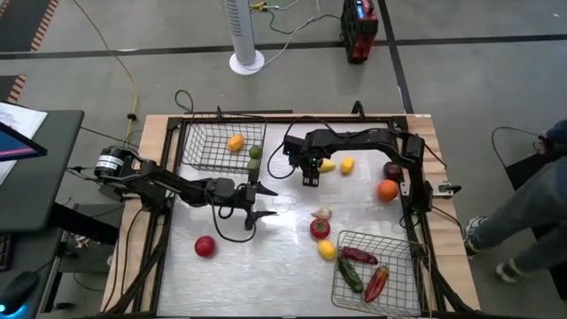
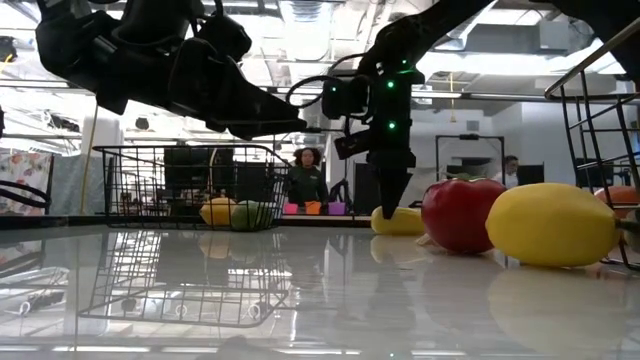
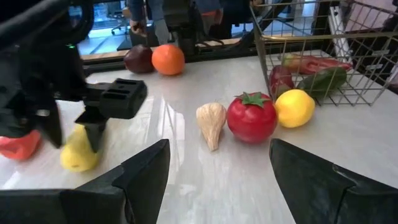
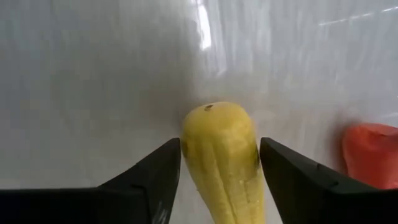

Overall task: Sort produce into baskets
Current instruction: Put the corn into the golden wire basket

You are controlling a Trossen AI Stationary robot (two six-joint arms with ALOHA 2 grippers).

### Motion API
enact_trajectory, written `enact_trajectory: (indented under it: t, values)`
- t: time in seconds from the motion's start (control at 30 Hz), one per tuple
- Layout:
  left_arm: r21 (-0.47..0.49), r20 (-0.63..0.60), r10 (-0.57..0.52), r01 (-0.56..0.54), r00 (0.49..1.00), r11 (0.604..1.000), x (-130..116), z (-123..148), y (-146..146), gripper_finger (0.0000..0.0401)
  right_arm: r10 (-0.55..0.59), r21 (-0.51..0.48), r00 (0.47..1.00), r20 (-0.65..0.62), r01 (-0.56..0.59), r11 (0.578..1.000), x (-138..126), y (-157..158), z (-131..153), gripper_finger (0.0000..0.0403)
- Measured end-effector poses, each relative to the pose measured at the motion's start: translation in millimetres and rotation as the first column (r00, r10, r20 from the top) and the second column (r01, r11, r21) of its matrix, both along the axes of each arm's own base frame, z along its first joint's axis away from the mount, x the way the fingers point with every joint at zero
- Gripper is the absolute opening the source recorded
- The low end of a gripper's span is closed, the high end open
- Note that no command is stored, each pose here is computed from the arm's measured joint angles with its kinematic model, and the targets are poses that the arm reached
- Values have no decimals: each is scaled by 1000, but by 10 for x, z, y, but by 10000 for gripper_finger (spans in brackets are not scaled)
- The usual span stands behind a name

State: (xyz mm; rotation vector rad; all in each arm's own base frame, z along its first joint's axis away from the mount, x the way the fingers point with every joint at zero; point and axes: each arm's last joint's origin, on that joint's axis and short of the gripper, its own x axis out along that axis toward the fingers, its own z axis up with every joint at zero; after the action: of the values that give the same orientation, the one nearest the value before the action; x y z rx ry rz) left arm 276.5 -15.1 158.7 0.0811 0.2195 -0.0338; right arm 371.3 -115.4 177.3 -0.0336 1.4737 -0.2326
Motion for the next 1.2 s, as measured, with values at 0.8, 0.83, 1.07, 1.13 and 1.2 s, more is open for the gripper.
enact_trajectory:
  t: [0.8, 0.83, 1.07, 1.13, 1.2]
  values:
    - [5, -8, 1, -1, 1000, 1000, -1, -7, 1, 264, -4, 36, 999, -33, 5, 999, 39, 188, 144, 156]
    - [5, -8, 1, -1, 1000, 1000, -1, -7, 1, 264, -3, 37, 999, -33, 4, 999, 55, 216, 190, 156]
    - [2, -7, 4, -4, 1000, 1000, -1, -6, 2, 264, 39, 38, 999, -29, -38, 999, 157, 478, 575, 155]
    - [2, -8, 11, -11, 1000, 1000, -1, -7, 4, 264, 46, 45, 998, -41, -44, 998, 159, 570, 695, 155]
    - [7, -9, 19, -19, 1000, 1000, -1, -8, 7, 264, 44, 67, 998, -52, -41, 997, 152, 662, 817, 156]
